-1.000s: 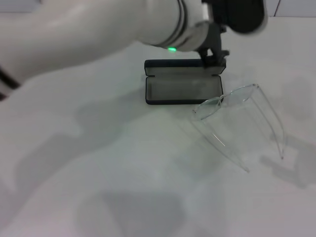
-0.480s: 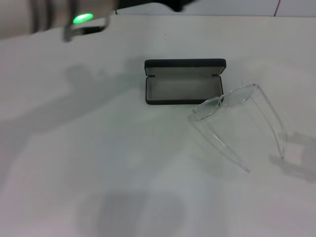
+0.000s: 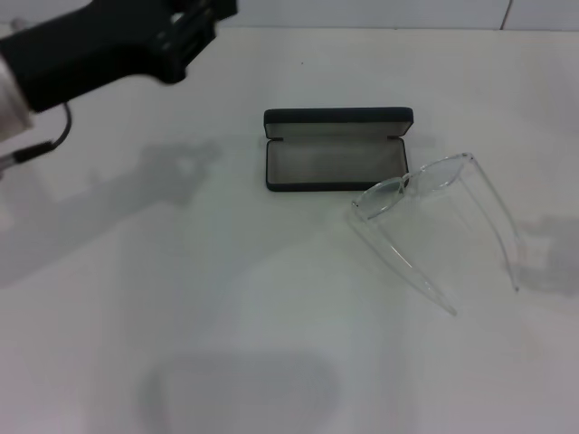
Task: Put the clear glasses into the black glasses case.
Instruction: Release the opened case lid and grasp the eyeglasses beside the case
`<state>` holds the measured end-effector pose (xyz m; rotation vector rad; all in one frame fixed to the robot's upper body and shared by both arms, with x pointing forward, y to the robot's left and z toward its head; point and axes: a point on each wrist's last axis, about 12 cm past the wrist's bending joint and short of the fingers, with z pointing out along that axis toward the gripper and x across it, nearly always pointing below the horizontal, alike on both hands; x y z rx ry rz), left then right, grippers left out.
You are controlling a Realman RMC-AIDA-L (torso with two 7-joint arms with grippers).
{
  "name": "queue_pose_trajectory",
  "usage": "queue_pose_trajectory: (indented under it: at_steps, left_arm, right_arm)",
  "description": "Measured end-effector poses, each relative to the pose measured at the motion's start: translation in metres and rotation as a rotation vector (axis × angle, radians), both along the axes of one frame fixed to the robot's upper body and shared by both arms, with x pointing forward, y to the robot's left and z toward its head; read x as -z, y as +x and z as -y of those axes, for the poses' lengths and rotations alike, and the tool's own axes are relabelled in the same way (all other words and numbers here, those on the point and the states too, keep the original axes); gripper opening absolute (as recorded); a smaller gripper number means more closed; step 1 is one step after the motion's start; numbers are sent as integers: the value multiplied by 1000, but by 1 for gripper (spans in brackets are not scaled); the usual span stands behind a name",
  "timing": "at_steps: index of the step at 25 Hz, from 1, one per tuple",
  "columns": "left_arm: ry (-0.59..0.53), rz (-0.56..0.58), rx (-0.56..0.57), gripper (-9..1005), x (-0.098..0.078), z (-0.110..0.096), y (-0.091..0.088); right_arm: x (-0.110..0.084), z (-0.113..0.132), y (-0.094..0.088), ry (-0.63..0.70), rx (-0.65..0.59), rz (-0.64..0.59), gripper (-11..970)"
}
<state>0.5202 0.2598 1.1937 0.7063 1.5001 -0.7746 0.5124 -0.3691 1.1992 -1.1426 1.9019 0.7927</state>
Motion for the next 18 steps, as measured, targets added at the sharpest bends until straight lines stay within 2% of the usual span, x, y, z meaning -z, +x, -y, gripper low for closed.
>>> queue_pose_trajectory:
  at_steps: [3, 6, 10, 13, 18]
  left_arm:
    - [-79, -20, 23, 103, 14, -17, -6]
    - [-172, -2, 40, 105, 26, -29, -11]
    - [-269, 8, 54, 107, 39, -40, -14]
    - [-270, 1, 69, 105, 41, -39, -13]
    - [-261, 2, 74, 102, 42, -37, -13]
  right_arm:
    - [-20, -28, 25, -147, -98, -41, 688]
    - [-36, -59, 47, -301, -182, -72, 689]
    - [-55, -97, 71, -499, -257, -44, 689]
    - [-64, -120, 82, -596, -307, -15, 688]
    - [-73, -162, 98, -677, -384, 89, 584]
